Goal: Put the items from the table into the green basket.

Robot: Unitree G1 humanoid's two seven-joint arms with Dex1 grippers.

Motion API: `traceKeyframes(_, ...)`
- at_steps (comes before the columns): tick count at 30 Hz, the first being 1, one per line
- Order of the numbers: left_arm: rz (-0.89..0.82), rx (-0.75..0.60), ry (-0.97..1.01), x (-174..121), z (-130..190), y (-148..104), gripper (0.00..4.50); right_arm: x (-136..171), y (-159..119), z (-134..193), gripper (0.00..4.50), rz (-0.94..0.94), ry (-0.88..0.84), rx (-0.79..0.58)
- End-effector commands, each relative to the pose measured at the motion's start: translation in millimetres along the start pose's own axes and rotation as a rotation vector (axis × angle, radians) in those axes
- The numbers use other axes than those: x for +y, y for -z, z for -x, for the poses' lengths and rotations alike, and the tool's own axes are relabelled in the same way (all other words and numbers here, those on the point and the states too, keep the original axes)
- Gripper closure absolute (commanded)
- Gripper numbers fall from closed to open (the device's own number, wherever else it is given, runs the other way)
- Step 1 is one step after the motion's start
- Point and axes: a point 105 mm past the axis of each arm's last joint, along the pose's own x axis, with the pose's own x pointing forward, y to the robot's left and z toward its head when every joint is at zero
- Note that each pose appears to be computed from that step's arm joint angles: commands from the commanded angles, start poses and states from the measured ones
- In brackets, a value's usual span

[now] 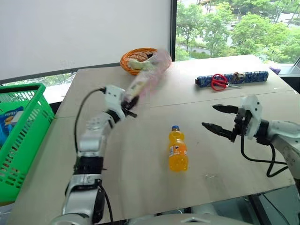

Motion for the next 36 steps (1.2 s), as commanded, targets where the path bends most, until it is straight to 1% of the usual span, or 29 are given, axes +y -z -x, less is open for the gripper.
traceKeyframes(1, -0.12, -0.247, -0.288, 55.4, 22.9, -85.2, 3.64, 5.7, -38.0, -9.0, 0.0, 0.046, -0.076, -0.151)
traceKeyframes(4, -0.205, -0.277, -0.459, 86.4, 48.5, -109.6, 3.64, 11.5, -57.9, -14.0, 0.0, 0.044, -0.149, -0.233)
traceKeyframes(5, -0.252, -0.273, -0.539, 102.4, 61.5, -117.3, 3.64, 15.3, -66.0, -15.3, 0.0, 0.031, -0.189, -0.271)
traceKeyframes(8, -0.343, -0.254, -0.884, 161.8, 119.9, -139.8, 3.64, 26.4, -85.7, -19.4, 0.0, 0.007, -0.302, -0.351)
traceKeyframes(10, -0.387, -0.22, -1.06, 187.5, 157.9, -144.3, 3.64, 28.8, -90.5, -23.1, 0.0, 0.011, -0.337, -0.36)
traceKeyframes(11, -0.414, -0.169, -1.11, 196.1, 171.0, -139.9, 3.64, 29.0, -91.5, -24.8, 0.0, 0.015, -0.346, -0.36)
traceKeyframes(12, -0.432, -0.094, -1.108, 200.6, 179.6, -129.2, 3.64, 28.7, -92.2, -27.0, 0.0, 0.019, -0.355, -0.362)
traceKeyframes(15, -0.496, 0.113, -0.985, 197.4, 192.3, -102.0, 3.64, 27.0, -92.1, -31.1, 0.0, 0.028, -0.373, -0.363)
traceKeyframes(17, -0.53, 0.223, -0.941, 196.1, 206.7, -92.4, 3.64, 26.7, -91.2, -33.0, 0.0, 0.032, -0.383, -0.362)
traceKeyframes(19, -0.574, 0.374, -0.896, 195.5, 224.7, -80.1, 3.64, 27.4, -90.0, -35.1, 0.0, 0.031, -0.398, -0.363)
traceKeyframes(21, -0.603, 0.462, -0.842, 192.0, 233.9, -73.7, 3.64, 28.1, -89.3, -36.4, 0.0, 0.029, -0.408, -0.364)
traceKeyframes(22, -0.616, 0.487, -0.824, 190.9, 238.4, -72.0, 3.17, 28.2, -88.7, -37.1, 0.0, 0.029, -0.412, -0.365)
traceKeyframes(23, -0.623, 0.505, -0.848, 193.9, 246.4, -72.1, 3.04, 28.3, -88.2, -37.7, 0.0, 0.028, -0.414, -0.365)
traceKeyframes(24, -0.631, 0.507, -0.885, 197.9, 254.7, -75.0, 2.87, 28.3, -87.8, -38.3, 0.0, 0.028, -0.417, -0.365)
traceKeyframes(25, -0.615, 0.458, -0.922, 201.1, 259.0, -81.6, 2.35, 28.2, -87.4, -38.7, 0.0, 0.028, -0.419, -0.365)
traceKeyframes(26, -0.561, 0.369, -0.933, 201.2, 257.2, -88.4, 2.09, 27.9, -87.1, -39.0, 0.0, 0.028, -0.419, -0.364)
traceKeyframes(28, -0.407, 0.17, -0.898, 196.9, 247.5, -98.2, 1.21, 27.4, -86.7, -39.3, 0.0, 0.028, -0.42, -0.363)
traceKeyframes(29, -0.353, 0.107, -0.845, 192.2, 241.2, -99.0, 0.65, 27.2, -86.5, -39.4, 0.0, 0.029, -0.421, -0.362)
traceKeyframes(30, -0.327, 0.074, -0.799, 188.3, 237.0, -98.6, 0.19, 27.1, -86.3, -39.7, 0.0, 0.029, -0.421, -0.362)
traceKeyframes(31, -0.315, 0.077, -0.764, 185.7, 235.2, -94.1, 0.09, 26.7, -86.1, -39.6, 0.0, 0.031, -0.42, -0.361)
traceKeyframes(33, -0.289, 0.073, -0.779, 189.2, 239.6, -89.2, 0.09, 25.8, -85.9, -39.4, 0.0, 0.034, -0.415, -0.359)
traceKeyframes(35, -0.225, -0.004, -0.794, 190.3, 237.8, -94.1, 0.09, 24.5, -85.2, -38.2, 0.0, 0.036, -0.406, -0.356)
traceKeyframes(36, -0.192, -0.048, -0.749, 183.9, 227.9, -96.7, 0.09, 23.5, -84.3, -37.3, 0.0, 0.036, -0.397, -0.353)
